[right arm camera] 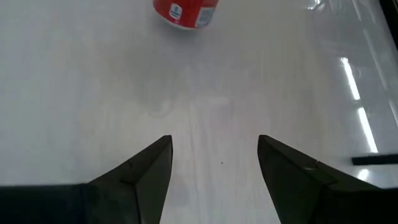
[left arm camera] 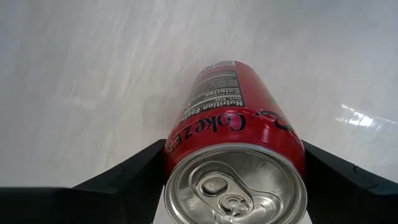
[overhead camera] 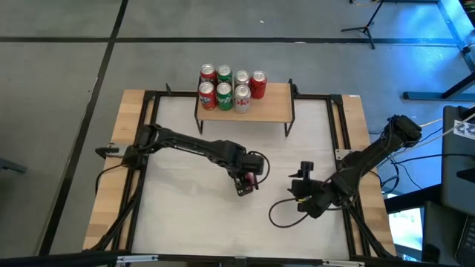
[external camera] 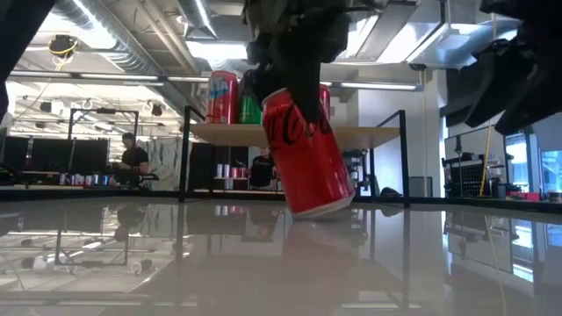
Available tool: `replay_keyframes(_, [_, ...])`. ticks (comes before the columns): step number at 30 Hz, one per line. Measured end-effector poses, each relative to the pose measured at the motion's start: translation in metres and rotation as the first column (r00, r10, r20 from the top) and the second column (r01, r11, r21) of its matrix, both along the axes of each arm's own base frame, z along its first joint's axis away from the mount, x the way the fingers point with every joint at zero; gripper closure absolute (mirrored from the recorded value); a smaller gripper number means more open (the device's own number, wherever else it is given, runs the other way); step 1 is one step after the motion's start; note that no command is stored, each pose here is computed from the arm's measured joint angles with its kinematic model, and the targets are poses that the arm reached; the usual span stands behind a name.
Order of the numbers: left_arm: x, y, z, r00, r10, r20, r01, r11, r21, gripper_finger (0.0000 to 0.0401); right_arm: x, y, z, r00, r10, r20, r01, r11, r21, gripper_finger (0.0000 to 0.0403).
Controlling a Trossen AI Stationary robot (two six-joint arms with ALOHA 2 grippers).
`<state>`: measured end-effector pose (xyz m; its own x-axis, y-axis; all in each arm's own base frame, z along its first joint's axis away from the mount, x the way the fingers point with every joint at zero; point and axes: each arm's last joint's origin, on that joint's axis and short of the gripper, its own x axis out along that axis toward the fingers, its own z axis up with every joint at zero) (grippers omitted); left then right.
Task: Place canned beverage on shelf
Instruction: Put the red black soda can aligned with the other red black soda can on the shelf
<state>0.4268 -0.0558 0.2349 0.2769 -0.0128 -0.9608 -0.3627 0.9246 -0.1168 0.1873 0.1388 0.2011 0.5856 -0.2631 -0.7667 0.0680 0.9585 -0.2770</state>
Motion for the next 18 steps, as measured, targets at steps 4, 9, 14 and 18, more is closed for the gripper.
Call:
replay_keyframes(4, [0.0028,-0.0005,0.0023,1.000,-0.008,-0.012,0.008,1.000,-0.013,0.0111,-0.0001,-0.0009,-0.0021,1.000,-0.008,0.001,0.008,1.000,0.004,0.0171])
replay_keyframes(9, [-0.0005,-0.0003,0.0035,0.999,-0.009,-0.049,0.008,1.000,-0.012,0.0110,-0.0004,-0.0013,-0.0031,1.000,-0.008,-0.001,0.008,1.000,0.004,0.0171])
replay_keyframes(14, [-0.0010,0.0008,0.0034,0.999,-0.007,-0.054,0.006,1.000,-0.010,0.0110,0.0001,-0.0010,-0.0029,1.000,-0.008,0.004,0.008,1.000,0.008,0.0171])
replay_keyframes(18, [-0.0011,0.0006,0.0034,0.998,-0.010,-0.055,0.010,1.000,-0.009,0.0110,0.0002,-0.0008,-0.0028,1.000,-0.008,0.006,0.008,1.000,0.010,0.0171])
